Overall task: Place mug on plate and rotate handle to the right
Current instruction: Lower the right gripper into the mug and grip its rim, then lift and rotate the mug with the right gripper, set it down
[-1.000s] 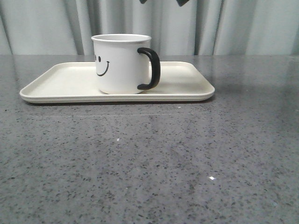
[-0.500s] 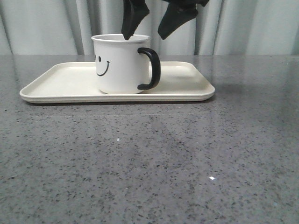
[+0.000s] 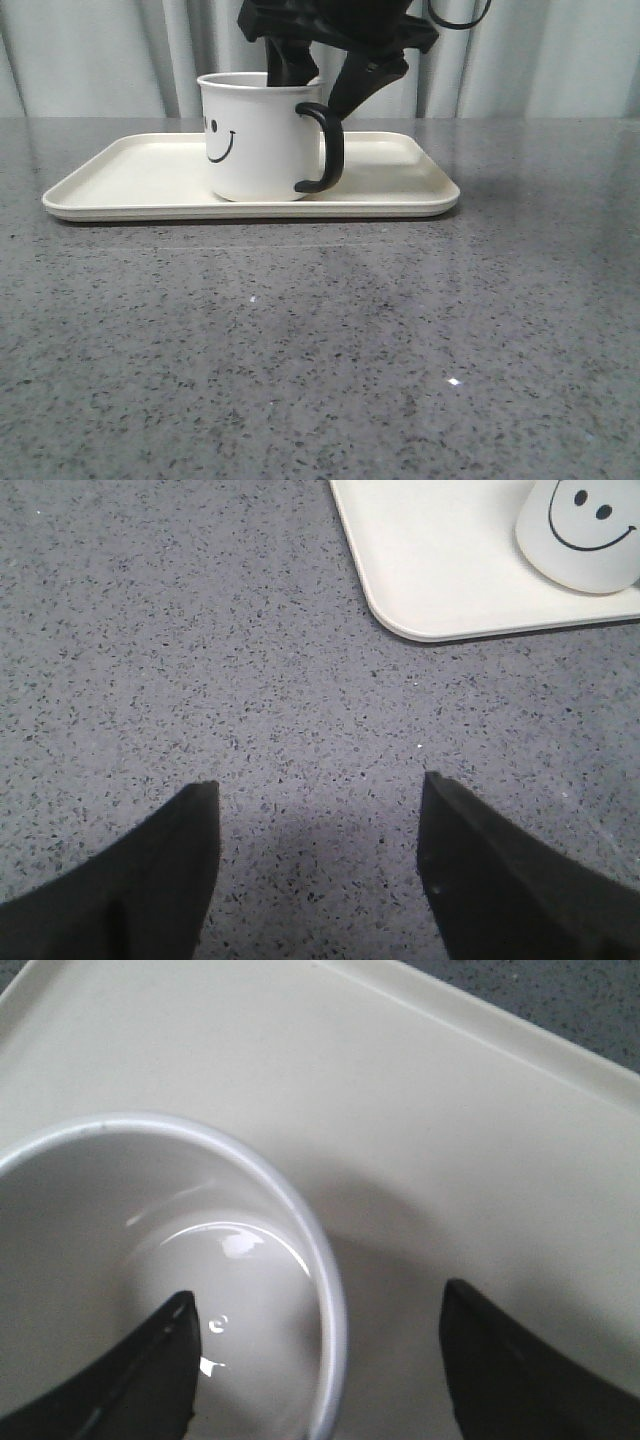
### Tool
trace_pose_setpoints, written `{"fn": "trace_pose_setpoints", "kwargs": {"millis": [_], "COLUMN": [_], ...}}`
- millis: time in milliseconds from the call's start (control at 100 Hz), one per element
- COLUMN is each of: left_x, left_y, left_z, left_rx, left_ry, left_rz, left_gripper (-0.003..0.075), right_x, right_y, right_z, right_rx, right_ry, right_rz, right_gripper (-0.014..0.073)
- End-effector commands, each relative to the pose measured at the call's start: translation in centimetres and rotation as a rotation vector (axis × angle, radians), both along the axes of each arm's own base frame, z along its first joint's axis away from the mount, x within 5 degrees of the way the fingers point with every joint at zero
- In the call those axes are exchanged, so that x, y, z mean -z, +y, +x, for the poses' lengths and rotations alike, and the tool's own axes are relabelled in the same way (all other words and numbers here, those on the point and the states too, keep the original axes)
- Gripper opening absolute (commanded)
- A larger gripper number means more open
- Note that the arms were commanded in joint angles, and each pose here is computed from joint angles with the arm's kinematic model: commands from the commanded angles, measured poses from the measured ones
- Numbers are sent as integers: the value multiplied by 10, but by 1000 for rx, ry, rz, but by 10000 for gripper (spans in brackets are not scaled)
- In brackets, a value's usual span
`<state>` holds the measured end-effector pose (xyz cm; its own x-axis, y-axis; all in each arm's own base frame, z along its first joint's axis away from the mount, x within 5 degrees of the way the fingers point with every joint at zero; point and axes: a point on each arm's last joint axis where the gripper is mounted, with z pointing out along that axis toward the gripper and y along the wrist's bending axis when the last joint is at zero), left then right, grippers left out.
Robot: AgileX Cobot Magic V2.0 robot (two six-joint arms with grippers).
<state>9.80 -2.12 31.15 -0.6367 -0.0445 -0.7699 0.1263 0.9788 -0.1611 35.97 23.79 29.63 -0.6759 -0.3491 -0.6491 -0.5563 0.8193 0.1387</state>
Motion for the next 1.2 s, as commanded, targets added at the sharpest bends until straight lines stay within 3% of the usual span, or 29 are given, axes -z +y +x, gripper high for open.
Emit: {"fn": "trace_pose_setpoints", "kwargs": {"millis": [0, 310, 450, 720, 970, 1190], "left_x": [-13, -13, -13, -13, -13, -13], "left_y": [0, 0, 0, 0, 0, 0], "left_z": [4, 4, 4, 4, 4, 4], "left_rx": [-14, -14, -14, -14, -14, -14], "left_ry": [-86, -86, -86, -86, -86, -86], "left_rz": [-28, -28, -28, -28, -28, -28], "left_gripper": [428, 428, 428, 428, 428, 428], "right_x": [-39, -41, -43, -67, -105, -112], "right_y": [-2, -2, -1, 1, 1, 9], "right_z": [-3, -2, -3, -8, -14, -9], "right_rx": [16, 19, 16, -49, -248, -421], "right_ry": [-132, -147, -155, -179, -274, -274], "right_rz": [90, 99, 105, 75, -49, -111], "right_gripper": [414, 43, -63, -66, -66, -64]}}
